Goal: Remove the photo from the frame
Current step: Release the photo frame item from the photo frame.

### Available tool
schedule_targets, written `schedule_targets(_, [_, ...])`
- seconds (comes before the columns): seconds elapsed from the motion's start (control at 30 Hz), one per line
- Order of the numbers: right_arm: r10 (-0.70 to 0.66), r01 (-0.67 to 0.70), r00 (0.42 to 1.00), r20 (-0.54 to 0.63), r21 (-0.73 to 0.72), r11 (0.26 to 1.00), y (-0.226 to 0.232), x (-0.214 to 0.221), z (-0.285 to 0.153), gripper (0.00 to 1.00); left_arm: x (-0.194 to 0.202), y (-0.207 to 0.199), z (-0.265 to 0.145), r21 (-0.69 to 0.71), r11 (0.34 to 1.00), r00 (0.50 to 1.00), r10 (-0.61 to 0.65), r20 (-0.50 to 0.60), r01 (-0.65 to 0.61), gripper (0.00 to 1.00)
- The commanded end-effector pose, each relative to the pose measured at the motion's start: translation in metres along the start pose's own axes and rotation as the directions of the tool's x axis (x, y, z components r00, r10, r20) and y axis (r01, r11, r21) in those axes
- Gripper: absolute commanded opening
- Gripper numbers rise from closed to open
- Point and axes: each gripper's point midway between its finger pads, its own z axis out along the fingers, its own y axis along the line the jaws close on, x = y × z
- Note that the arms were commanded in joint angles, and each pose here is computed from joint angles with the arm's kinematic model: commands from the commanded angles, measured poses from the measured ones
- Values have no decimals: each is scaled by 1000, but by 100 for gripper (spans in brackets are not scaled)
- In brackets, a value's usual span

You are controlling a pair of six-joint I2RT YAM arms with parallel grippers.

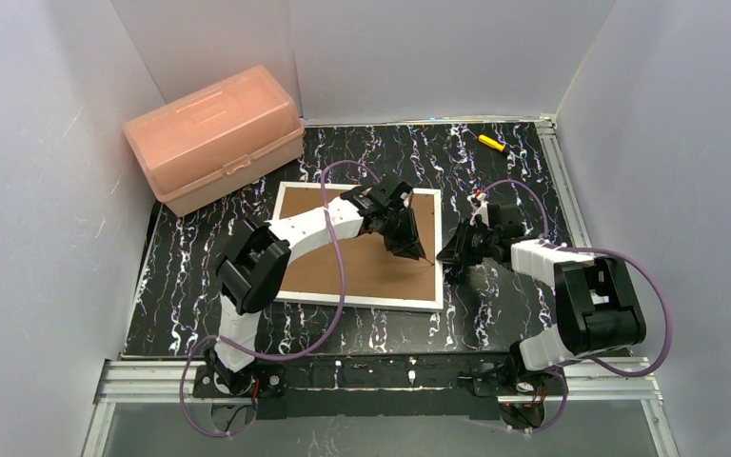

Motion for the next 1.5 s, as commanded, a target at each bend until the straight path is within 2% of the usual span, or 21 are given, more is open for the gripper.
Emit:
schedule_targets(0.0, [-24,16,997,-67,-116,993,31,20,0,24,37,-68,11,177,978,988,128,-83,-111,0])
schedule_targets(0.4, [-14,6,997,-75,-117,993,33,32,1,22,37,-110,15,264,959,989,126,-83,-100,0])
schedule_targets(0.57, [-14,5,997,-78,-120,993,36,36,1,22,35,-116,11,291,951,989,132,-64,-108,0])
schedule_targets(0.8, [-2,-10,996,-89,-133,991,40,47,3,22,35,-139,6,425,902,992,108,-58,-73,0])
schedule_targets(0.93, [-6,-7,995,-97,-131,991,42,52,5,22,33,-148,3,453,890,993,95,-63,-56,0])
schedule_targets(1.27, [-29,18,995,-99,-108,994,47,57,9,21,34,-133,10,376,926,994,75,-84,-38,0])
schedule_targets(1.47, [-87,85,994,-60,-37,996,45,39,1,21,28,-89,-6,245,968,997,70,-40,-58,0])
